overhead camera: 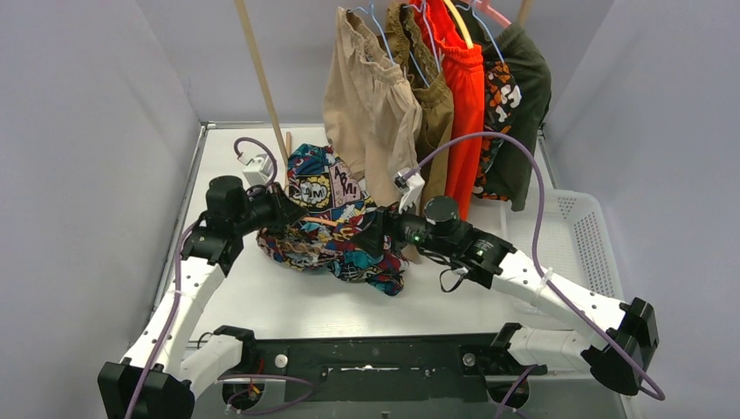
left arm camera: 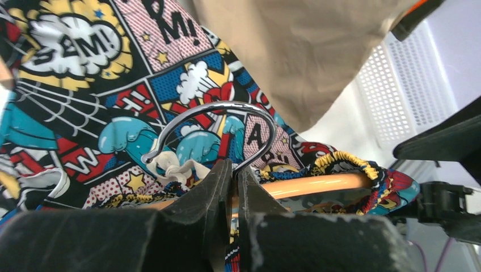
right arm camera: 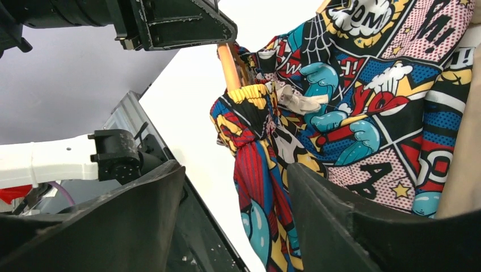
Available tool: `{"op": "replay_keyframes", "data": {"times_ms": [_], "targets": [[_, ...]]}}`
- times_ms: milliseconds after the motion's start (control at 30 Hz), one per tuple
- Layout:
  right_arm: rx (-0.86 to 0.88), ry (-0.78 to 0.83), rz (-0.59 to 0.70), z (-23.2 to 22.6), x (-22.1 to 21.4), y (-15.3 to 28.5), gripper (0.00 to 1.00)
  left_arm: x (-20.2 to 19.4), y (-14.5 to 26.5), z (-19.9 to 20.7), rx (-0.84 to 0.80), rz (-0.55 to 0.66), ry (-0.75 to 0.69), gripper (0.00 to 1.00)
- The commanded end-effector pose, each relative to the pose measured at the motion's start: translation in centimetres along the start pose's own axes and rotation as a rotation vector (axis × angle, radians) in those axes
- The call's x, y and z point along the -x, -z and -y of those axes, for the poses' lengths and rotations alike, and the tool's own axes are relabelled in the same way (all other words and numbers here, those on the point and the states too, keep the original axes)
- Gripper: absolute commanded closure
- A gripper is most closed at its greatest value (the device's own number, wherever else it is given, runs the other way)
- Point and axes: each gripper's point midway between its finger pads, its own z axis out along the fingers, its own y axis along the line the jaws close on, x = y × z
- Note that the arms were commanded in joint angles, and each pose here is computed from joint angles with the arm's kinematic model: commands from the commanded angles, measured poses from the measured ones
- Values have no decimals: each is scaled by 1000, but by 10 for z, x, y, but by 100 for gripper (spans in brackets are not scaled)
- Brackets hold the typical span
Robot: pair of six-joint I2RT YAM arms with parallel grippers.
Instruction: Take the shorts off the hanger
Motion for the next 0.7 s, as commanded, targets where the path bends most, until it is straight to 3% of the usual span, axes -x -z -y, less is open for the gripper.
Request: {"op": "replay_keyframes", "data": {"times_ms": [0,133,200,367,400,467,567,667], "targets": [[-2,24,-41,-14,10,-2,28,48,24,19,40,116,-122,100],[-1,57,-78,-22,7,-18,27,50,37,25,79,106,-158,100],[-18,68,-70,-25,13,-25,31,47,42,28,89,92,-166,100],[-46,50,-19,-32,27,-34,60,36,55,24,145,66,-161,100],[-48,42,-14,-32,27,-34,58,32,58,23,155,59,-157,100],[-36,28,-10,-34,25,-34,41,26,62,21,166,48,-150,100],[2,27,-42,-40,17,-35,40,20,67,21,168,43,-133,100],[44,29,-79,-48,6,-40,61,13,70,23,158,41,-112,100]]}}
